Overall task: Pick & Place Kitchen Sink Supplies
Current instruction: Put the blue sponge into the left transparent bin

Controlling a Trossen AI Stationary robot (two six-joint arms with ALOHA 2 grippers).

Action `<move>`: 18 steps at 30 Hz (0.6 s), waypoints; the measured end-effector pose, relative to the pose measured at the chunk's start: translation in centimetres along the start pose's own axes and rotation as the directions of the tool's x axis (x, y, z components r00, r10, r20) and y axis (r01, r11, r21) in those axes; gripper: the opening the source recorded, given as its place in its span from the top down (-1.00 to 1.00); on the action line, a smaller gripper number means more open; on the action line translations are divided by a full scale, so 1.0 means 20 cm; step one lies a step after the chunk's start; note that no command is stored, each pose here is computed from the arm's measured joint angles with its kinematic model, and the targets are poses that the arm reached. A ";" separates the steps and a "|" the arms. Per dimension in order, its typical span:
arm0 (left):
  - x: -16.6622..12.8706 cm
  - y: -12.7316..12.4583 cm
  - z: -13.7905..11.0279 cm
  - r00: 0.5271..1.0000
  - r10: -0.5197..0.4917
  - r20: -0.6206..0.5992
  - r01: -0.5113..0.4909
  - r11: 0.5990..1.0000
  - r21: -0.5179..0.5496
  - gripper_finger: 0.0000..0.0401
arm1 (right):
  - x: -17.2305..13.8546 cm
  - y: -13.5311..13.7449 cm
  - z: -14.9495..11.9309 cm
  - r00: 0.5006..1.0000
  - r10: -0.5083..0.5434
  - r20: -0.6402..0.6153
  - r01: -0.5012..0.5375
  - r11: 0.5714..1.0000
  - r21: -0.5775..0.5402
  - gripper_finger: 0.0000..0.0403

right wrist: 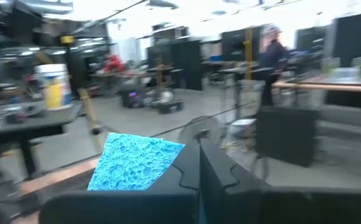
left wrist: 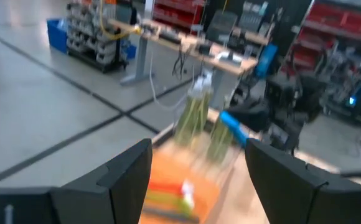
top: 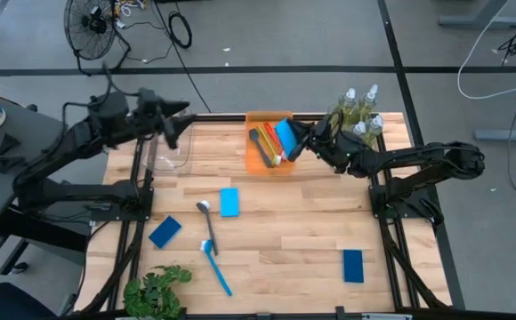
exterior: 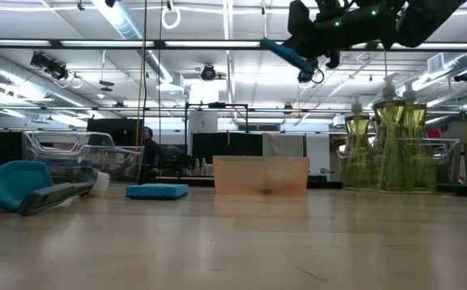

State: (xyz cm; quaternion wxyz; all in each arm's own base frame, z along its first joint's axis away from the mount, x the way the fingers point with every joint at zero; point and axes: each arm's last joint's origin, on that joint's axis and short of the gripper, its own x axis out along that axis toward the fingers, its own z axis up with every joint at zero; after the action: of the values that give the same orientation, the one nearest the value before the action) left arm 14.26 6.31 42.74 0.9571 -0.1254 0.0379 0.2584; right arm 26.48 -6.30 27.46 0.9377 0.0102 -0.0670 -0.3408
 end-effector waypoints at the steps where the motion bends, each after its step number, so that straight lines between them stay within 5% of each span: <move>1: 0.04 -0.01 0.01 1.000 -0.006 0.025 0.006 1.000 -0.003 -0.31 | 0.00 0.00 0.00 1.000 -0.029 0.006 0.029 1.000 -0.006 1.00; 5: 0.20 -0.03 0.02 0.997 -0.013 0.071 0.013 1.000 0.004 -0.31 | 0.00 -0.02 0.02 0.993 -0.117 0.032 0.118 0.993 -0.031 1.00; 14: 0.56 -0.04 -0.12 0.999 0.011 -0.036 -0.011 1.000 -0.008 -0.31 | 0.00 -0.03 0.04 0.978 -0.198 0.070 0.206 0.969 -0.133 1.00; 18: 0.69 -0.05 -0.16 0.998 -0.059 -0.020 0.058 0.997 -0.054 -0.31 | -0.01 -0.04 0.05 0.968 -0.237 0.079 0.247 0.952 -0.181 1.00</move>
State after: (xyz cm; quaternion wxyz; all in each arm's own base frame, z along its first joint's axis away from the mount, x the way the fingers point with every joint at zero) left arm 26.74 11.33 38.08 0.9601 -0.1549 0.0377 0.2297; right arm 25.81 -6.73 28.35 0.8834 -0.0803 -0.0589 -0.4580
